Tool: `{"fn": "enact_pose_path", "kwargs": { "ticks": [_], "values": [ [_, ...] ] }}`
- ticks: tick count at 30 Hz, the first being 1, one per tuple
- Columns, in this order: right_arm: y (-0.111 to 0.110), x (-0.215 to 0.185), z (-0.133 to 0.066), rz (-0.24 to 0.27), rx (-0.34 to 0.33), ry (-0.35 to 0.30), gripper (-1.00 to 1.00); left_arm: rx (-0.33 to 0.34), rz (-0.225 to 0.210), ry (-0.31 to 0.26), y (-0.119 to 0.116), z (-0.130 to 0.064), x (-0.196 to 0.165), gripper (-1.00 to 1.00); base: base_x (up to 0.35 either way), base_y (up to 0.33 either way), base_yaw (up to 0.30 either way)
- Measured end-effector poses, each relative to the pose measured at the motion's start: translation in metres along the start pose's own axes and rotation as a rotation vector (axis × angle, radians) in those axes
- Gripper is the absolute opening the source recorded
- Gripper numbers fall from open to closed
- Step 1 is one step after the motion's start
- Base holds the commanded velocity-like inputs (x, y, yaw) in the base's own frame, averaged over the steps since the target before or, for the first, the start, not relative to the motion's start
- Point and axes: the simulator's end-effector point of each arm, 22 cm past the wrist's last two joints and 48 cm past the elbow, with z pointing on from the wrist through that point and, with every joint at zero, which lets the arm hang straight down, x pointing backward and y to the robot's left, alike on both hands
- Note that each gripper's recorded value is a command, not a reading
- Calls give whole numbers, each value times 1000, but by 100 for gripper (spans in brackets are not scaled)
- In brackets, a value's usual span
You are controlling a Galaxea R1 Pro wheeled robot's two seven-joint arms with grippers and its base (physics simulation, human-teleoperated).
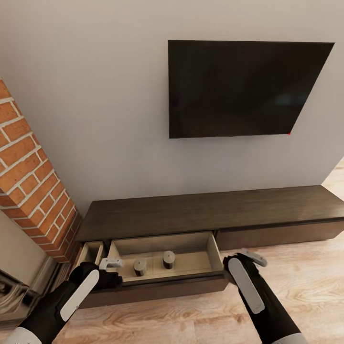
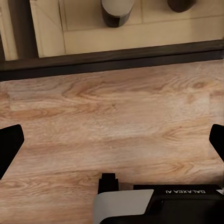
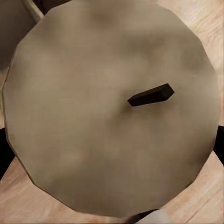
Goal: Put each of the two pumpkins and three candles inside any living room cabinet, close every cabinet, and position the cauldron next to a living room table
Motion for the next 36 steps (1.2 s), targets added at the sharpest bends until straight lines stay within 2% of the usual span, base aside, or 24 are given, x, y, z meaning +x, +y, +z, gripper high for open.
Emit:
{"fn": "enact_pose_path", "kwargs": {
  "ticks": [2, 6, 8, 10, 15, 17, 21, 24, 28, 36],
  "values": [
    [2, -1, -3, 2, -9, 5, -100, -4, -37, -11, 9, -2, -6, 100, 0, 0, 0],
    [2, 8, 2, -20, -2, 23, -100, -7, -60, -17, 15, -3, -10, 100, 0, 0, 0],
    [8, 24, 9, -69, 8, 48, -100, -11, -73, -17, 20, -3, -10, 100, 0, 0, 0],
    [19, 29, 9, -119, 4, 47, -100, -18, -97, -22, 28, -4, -13, 100, 0, 0, 0],
    [26, 39, 9, -201, 1, 62, -100, -33, -251, -59, 71, -13, -29, 100, 0, 0, 0],
    [30, 41, 8, -221, -13, 70, -100, -36, -276, -66, 78, -16, -32, 100, 0, 0, 0],
    [35, 41, 6, -242, -33, 69, -100, -45, -289, -69, 85, -17, -33, 100, 0, 0, 0],
    [38, 44, 6, -256, -39, 70, -100, -34, -292, -70, 79, -17, -34, 100, 0, 0, 0],
    [41, 45, 4, -268, -43, 66, -100, -19, -269, -65, 65, -15, -33, 100, 0, 0, 0],
    [42, 46, 4, -273, -45, 65, -100, -14, -258, -67, 60, -15, -33, 100, 0, 0, 0]
  ]
}}
